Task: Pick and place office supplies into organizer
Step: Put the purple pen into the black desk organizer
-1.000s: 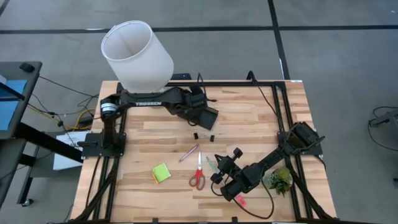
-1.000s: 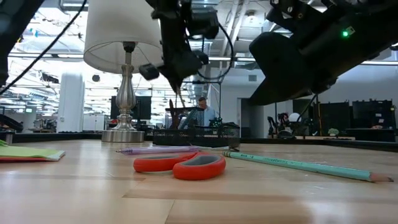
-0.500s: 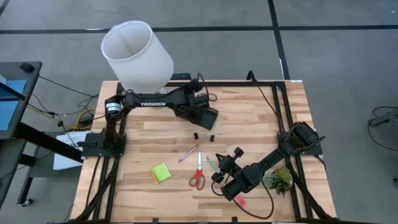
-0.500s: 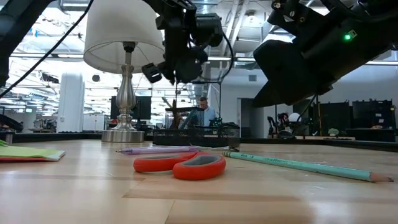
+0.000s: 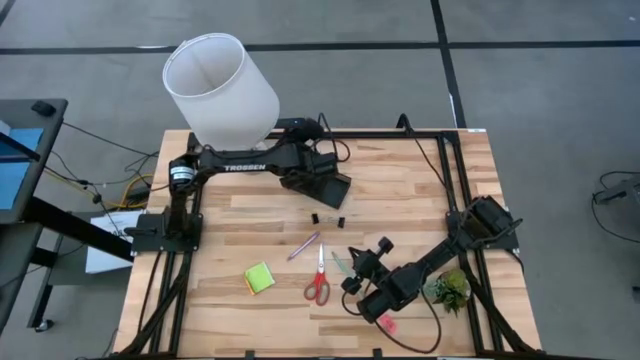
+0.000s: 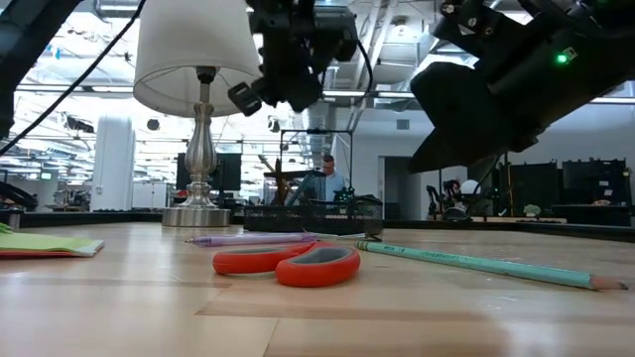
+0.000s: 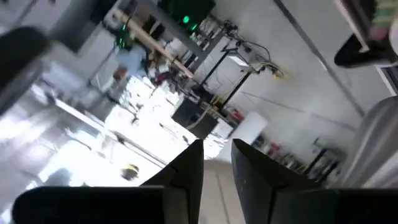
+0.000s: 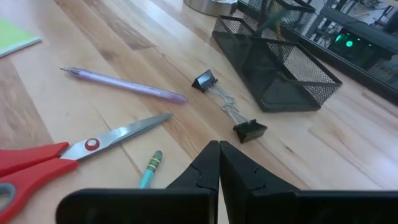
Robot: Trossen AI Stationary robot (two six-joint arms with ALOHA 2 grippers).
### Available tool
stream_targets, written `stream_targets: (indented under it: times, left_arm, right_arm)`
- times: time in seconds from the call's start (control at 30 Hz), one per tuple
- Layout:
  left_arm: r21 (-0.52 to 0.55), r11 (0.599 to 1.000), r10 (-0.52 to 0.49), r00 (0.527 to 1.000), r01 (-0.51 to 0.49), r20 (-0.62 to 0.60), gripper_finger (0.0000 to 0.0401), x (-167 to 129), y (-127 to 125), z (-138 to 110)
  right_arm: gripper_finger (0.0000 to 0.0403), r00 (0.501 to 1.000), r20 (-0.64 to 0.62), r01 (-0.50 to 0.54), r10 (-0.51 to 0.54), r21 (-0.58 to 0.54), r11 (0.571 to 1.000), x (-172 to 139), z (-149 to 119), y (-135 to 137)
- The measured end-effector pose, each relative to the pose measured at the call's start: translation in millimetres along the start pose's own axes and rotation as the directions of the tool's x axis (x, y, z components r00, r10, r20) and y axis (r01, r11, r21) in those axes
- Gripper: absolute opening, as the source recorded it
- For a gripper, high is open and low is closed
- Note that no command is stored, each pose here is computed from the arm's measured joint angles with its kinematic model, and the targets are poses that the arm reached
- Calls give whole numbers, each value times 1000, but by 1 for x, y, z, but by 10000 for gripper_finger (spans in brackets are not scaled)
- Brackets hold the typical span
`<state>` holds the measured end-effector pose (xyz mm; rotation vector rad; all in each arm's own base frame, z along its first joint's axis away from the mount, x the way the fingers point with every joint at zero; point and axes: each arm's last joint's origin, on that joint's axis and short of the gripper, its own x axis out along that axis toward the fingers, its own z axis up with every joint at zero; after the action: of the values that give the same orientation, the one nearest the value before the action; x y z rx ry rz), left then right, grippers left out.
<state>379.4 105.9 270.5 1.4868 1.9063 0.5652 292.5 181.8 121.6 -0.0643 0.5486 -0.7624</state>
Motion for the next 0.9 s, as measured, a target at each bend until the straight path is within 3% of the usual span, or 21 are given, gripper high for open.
stream_targets:
  times: [0.13, 0.2, 0.23, 0.3, 0.33, 0.47, 0.53, 0.57, 0.7, 0.8, 0.9]
  left_arm:
    - [-199, 980, -4, 1000, 6, 7, 77, -20, 8, -28]
    - [-315, 947, -46, 998, 57, 43, 77, -31, 12, -45]
    - [-410, 907, -71, 994, 97, 78, 77, -37, 15, -51]
    - [-598, 775, -111, 975, 205, 191, 77, -47, 21, -66]
    - [-626, 716, -165, 946, 309, 279, 77, -52, 22, -75]
    - [-572, 500, -314, 752, 649, 579, 77, -69, 19, -110]
    - [-551, 392, -336, 672, 737, 660, 77, -76, 17, -122]
    - [-546, 363, -325, 652, 755, 685, 77, -80, 15, -130]
    - [-538, 340, -296, 631, 771, 717, 77, -98, -6, -156]
    - [-556, 286, -298, 624, 781, 723, 77, -112, -35, -165]
    - [-623, 221, -265, 661, 750, 702, 77, -123, -74, -169]
  right_arm:
    - [3, 1000, -12, 18, -18, 29, 999, -8, -4, -6]
    - [3, 1000, -9, 14, -14, 38, 999, -16, -5, -8]
    - [3, 1000, -10, 13, -12, 29, 999, -21, -7, -10]
    - [3, 1000, -3, -3, 3, 40, 999, -30, -7, -11]
    - [3, 1000, 4, -7, 7, 40, 999, -34, -7, -13]
    - [3, 998, 53, -29, 25, 67, 997, -48, -7, -15]
    - [3, 998, 61, -40, 35, 73, 997, -52, -8, -15]
    - [3, 997, 60, -42, 38, 69, 997, -53, -9, -15]
    - [3, 997, 63, -53, 48, 77, 996, -56, -11, -14]
    - [3, 997, 69, -52, 46, 96, 994, -56, -10, -14]
    - [3, 994, 102, -46, 36, 97, 994, -56, -9, -15]
